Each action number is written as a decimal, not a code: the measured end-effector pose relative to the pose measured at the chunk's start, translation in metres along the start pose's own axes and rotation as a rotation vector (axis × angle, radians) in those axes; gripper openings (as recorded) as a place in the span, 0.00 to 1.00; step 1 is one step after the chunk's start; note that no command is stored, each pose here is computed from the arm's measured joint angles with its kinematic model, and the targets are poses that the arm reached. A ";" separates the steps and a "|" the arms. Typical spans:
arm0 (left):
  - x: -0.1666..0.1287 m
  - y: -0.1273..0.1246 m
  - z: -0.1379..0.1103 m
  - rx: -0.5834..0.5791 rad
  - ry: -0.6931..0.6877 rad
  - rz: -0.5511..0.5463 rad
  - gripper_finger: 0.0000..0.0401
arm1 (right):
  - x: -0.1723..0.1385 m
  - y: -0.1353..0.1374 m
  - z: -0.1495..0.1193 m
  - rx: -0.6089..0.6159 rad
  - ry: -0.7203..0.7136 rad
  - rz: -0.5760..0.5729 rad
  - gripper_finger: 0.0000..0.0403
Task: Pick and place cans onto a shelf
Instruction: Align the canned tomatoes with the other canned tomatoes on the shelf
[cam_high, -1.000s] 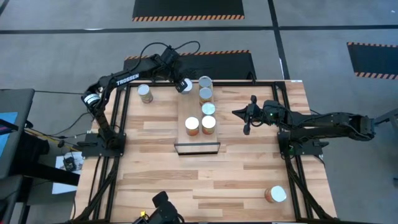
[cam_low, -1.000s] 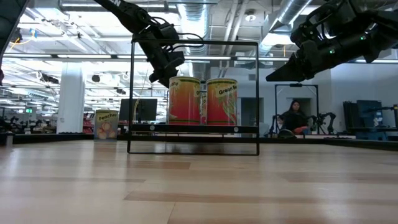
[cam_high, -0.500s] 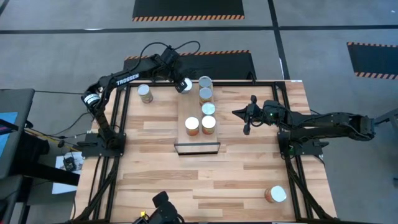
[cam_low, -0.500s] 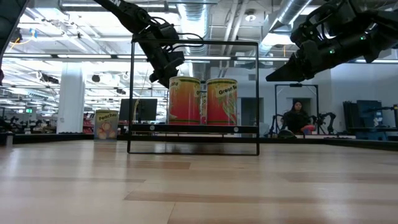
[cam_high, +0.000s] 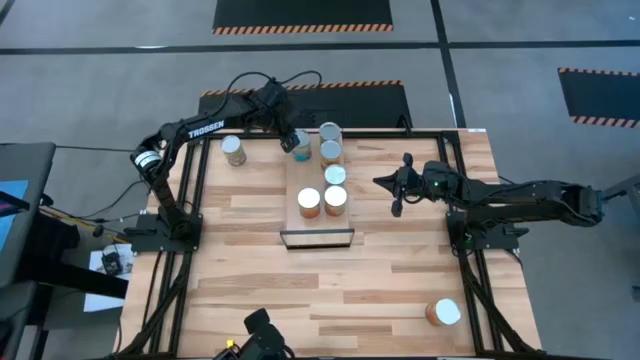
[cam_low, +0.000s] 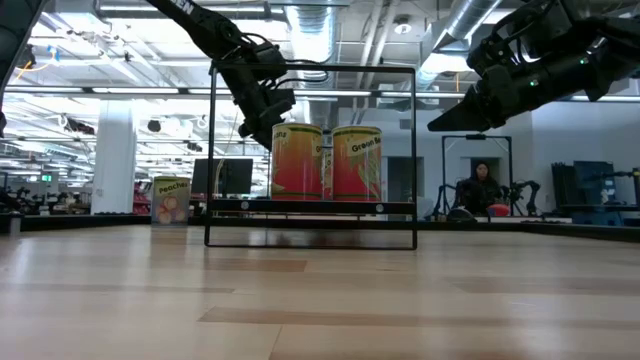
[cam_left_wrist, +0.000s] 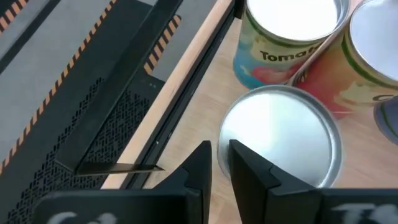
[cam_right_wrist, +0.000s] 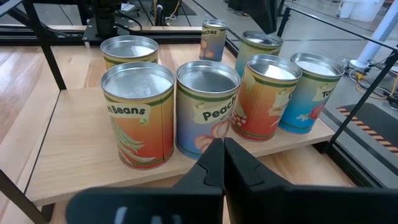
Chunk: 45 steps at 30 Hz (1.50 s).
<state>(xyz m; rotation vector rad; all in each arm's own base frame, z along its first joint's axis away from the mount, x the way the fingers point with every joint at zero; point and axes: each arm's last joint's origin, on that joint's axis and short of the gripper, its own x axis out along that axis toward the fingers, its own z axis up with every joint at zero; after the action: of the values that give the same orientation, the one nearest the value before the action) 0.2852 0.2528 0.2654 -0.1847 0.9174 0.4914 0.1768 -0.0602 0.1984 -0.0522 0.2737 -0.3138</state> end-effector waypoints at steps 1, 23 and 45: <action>0.001 0.000 -0.001 0.004 0.000 0.000 0.11 | 0.000 0.000 0.000 0.000 0.001 0.000 0.04; -0.002 -0.028 0.008 0.183 -0.015 -0.084 0.01 | 0.000 0.000 -0.001 -0.001 0.006 0.000 0.04; 0.011 -0.026 0.005 0.196 0.037 -0.033 0.00 | 0.000 0.000 -0.001 0.010 0.009 0.000 0.04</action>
<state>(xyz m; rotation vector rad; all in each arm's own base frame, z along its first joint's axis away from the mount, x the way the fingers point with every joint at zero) 0.3067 0.2357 0.2576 -0.0314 0.9913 0.3658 0.1766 -0.0602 0.1976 -0.0412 0.2810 -0.3149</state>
